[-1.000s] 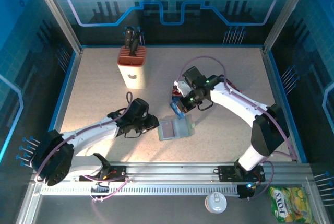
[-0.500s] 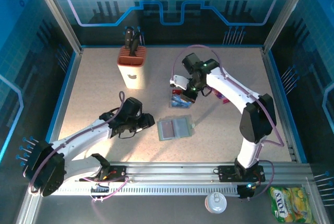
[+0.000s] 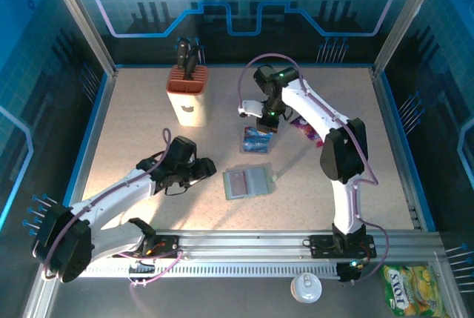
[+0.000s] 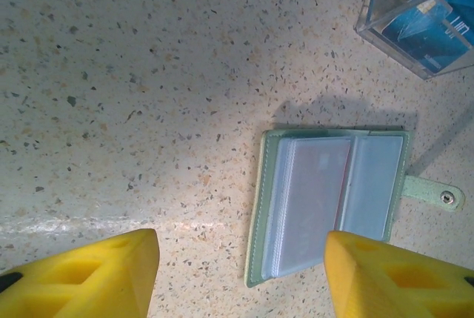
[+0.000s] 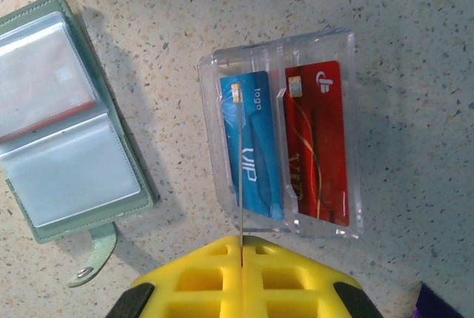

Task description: Take the credit cards out of the card holder

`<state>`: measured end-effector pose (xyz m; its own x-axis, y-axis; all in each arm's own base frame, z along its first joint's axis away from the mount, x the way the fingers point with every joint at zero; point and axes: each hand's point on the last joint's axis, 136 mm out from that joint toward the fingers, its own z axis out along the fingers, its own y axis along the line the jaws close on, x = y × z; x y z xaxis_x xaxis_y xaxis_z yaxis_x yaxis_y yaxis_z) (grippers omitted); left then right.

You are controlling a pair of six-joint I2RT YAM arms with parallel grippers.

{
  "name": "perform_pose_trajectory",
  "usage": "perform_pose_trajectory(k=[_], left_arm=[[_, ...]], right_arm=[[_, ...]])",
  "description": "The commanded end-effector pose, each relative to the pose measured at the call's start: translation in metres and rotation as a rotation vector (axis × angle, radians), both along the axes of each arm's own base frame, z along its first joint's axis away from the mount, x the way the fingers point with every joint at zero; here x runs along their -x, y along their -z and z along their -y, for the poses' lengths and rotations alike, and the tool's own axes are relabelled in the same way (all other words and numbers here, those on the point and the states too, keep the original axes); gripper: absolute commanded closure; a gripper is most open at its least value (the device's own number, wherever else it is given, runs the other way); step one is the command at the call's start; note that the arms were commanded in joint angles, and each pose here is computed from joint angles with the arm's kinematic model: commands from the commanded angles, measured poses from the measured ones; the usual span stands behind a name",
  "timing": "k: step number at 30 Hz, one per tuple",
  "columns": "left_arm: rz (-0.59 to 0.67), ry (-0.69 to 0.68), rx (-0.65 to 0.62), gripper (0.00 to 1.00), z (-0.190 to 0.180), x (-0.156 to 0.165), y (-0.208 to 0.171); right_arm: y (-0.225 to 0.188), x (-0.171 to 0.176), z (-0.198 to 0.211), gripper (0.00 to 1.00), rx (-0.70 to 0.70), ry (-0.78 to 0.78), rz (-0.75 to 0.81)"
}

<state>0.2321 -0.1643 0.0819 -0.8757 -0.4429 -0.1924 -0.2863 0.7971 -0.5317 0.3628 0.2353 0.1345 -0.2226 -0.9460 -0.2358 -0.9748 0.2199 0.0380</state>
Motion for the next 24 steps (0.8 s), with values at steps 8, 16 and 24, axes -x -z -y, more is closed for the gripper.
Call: perform_pose_trajectory(k=[8,16,24], left_arm=[[-0.029,-0.001,-0.001,0.38,-0.005,-0.001,0.005],[-0.041,0.000,-0.010,0.38,-0.008,0.001,0.009],[-0.052,0.001,-0.008,0.38,-0.009,-0.001,0.011]], right_arm=[[0.016,-0.006,-0.001,0.96,0.031,-0.035,-0.064],[0.041,-0.003,0.000,0.95,0.053,-0.036,-0.119],[0.056,0.003,0.007,0.94,0.083,-0.050,-0.141]])
